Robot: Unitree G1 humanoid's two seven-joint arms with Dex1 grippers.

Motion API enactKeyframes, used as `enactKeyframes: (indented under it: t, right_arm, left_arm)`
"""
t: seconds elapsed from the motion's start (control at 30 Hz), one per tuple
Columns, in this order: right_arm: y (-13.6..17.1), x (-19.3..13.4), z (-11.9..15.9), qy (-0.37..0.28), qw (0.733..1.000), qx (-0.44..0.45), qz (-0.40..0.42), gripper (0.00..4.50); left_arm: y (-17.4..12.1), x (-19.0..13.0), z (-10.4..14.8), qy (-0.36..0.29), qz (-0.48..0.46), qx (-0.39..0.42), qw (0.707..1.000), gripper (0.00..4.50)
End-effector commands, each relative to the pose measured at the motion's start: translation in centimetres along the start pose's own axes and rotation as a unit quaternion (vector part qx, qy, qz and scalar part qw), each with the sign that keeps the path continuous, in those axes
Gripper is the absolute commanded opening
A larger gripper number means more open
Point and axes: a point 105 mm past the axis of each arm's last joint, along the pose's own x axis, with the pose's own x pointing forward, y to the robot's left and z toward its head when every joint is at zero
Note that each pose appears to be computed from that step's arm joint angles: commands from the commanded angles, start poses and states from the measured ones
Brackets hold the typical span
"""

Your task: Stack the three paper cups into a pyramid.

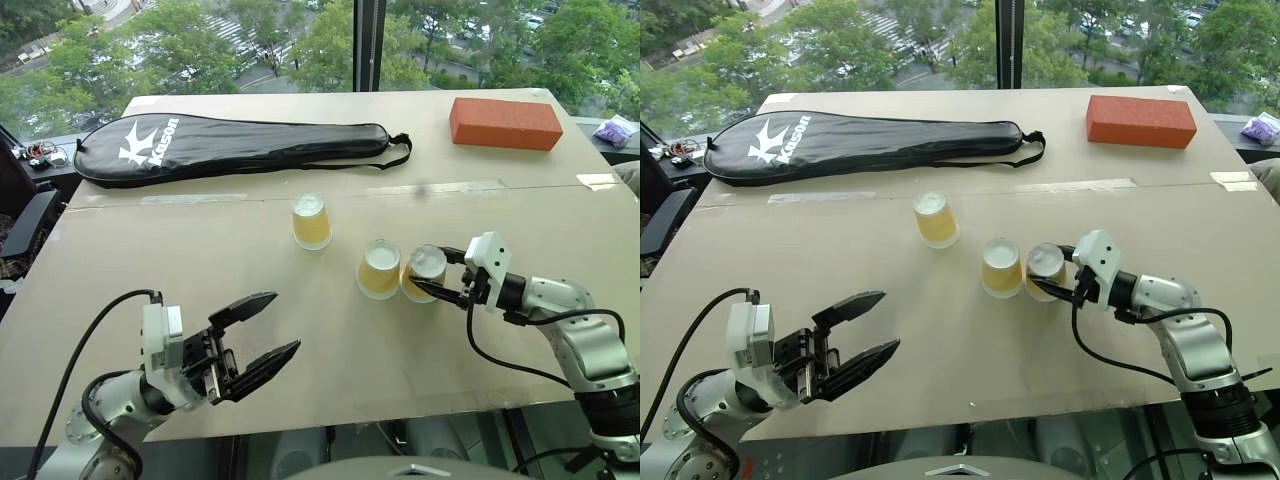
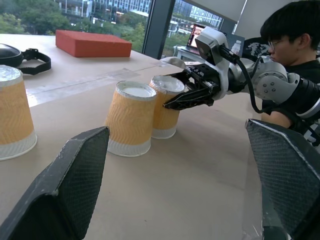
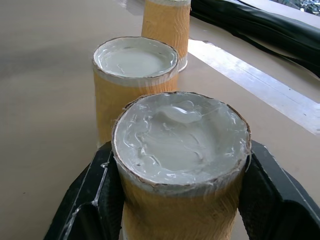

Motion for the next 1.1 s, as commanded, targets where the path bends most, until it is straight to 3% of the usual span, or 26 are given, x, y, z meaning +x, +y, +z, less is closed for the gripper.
enactKeyframes:
  t: [0.03, 0.3, 0.47, 0.67, 0.77, 0.9, 1.1]
  right_arm:
    - [-0.2, 0.0, 0.5, -0.003, 1.000, -0.017, 0.008, 2.23]
    - [-0.2, 0.2, 0.1, -0.004, 1.000, 0.006, 0.021, 2.23]
    - [-0.6, 0.1, 0.2, -0.004, 1.000, 0.009, 0.026, 4.47]
    - [-1.2, -0.7, 2.0, -0.039, 0.999, -0.021, 0.008, 4.47]
    - [-1.5, -2.0, 3.9, -0.075, 0.997, -0.031, -0.001, 4.47]
    - [-0.6, -4.1, 5.9, -0.110, 0.993, -0.032, 0.017, 4.47]
    - [0.4, -6.2, 7.0, -0.121, 0.992, -0.025, 0.003, 4.47]
  left_arm:
    - [-0.6, 0.5, 1.2, -0.011, -0.005, 0.028, 1.000, 4.50]
    - [-0.8, 1.4, 1.9, -0.014, -0.001, 0.031, 0.999, 4.50]
    - [-0.5, 1.8, 2.1, -0.015, -0.002, 0.030, 0.999, 4.50]
    - [1.2, 2.0, 2.4, -0.026, 0.039, 0.024, 0.999, 4.50]
    - [3.8, 2.2, 3.0, -0.032, 0.103, 0.035, 0.994, 4.50]
    - [8.9, 2.4, 2.4, 0.028, 0.222, 0.050, 0.973, 4.50]
    - [12.8, 5.3, 1.5, 0.100, 0.207, 0.030, 0.973, 4.50]
